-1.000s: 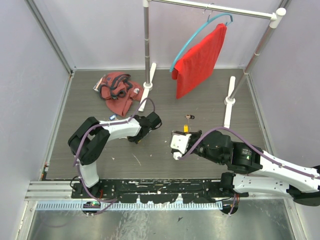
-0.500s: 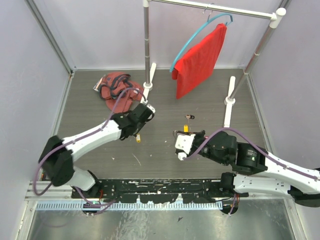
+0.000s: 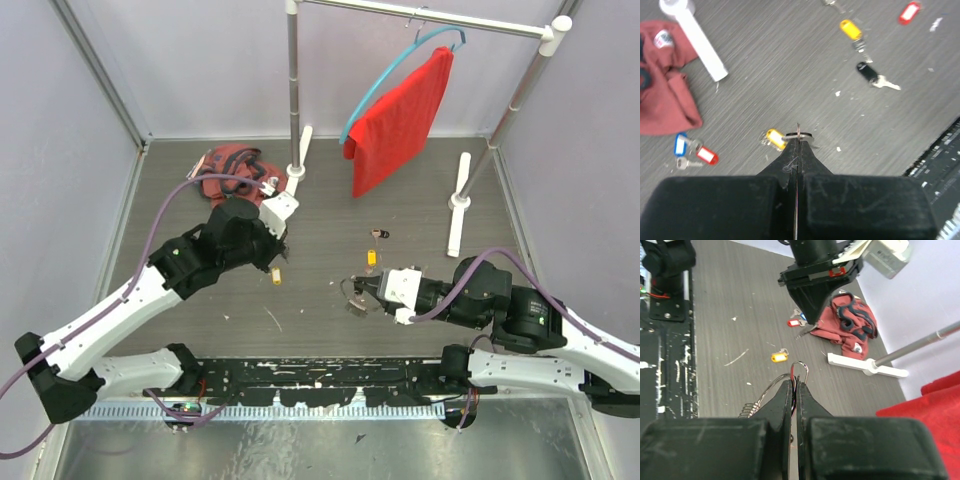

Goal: Put the keys on the keyring

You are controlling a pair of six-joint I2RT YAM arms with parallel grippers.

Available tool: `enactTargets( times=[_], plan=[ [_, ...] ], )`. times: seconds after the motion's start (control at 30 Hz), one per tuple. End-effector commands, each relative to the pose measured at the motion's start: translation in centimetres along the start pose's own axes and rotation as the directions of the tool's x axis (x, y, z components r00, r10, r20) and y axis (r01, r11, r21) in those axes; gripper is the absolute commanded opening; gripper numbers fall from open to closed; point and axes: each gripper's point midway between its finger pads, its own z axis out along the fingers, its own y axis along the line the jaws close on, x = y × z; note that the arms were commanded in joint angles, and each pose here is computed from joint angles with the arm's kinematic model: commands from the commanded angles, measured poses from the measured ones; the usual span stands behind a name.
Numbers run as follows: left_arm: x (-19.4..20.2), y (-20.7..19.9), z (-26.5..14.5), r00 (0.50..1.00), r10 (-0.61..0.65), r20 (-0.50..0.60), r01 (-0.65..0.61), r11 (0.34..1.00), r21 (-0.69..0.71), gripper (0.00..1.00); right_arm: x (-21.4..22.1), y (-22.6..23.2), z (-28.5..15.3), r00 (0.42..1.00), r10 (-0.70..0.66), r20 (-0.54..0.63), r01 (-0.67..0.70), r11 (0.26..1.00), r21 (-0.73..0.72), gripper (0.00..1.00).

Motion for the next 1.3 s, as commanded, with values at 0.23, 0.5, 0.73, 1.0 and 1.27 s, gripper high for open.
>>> enactTargets(
  times=[0.23,0.5,0.73,1.0,1.27],
  plan=[
    [-7.5,-7.3,-6.2,0.956,0.133,0.261,-0.218,0.917,0.333,0.00,-5.0,1.1,-0.8,0.987,0.097,0.128,-0.081,0.989,-0.127,0.01],
    [-9.4,-9.9,-9.2,0.913,0.208,0.351,-0.346,0.851,0.395,0.00,-6.4,2.2,-1.6,0.975,0.200,0.097,-0.175,0.959,-0.221,0.01],
    [-10.2,-11.0,-10.8,0.884,0.245,0.398,-0.409,0.817,0.407,0.00,-7.1,2.7,-1.0,0.962,0.271,0.029,-0.254,0.931,-0.262,0.01],
    [-10.6,-12.2,-11.8,0.874,0.266,0.407,-0.450,0.760,0.469,0.00,-5.9,2.9,-0.5,0.982,0.172,-0.083,-0.189,0.936,-0.297,0.01],
    [-10.1,-14.8,-13.4,0.875,0.262,0.408,-0.474,0.641,0.604,0.00,-6.6,3.9,-0.4,0.994,0.076,-0.075,-0.100,0.908,-0.407,0.01]
  ],
)
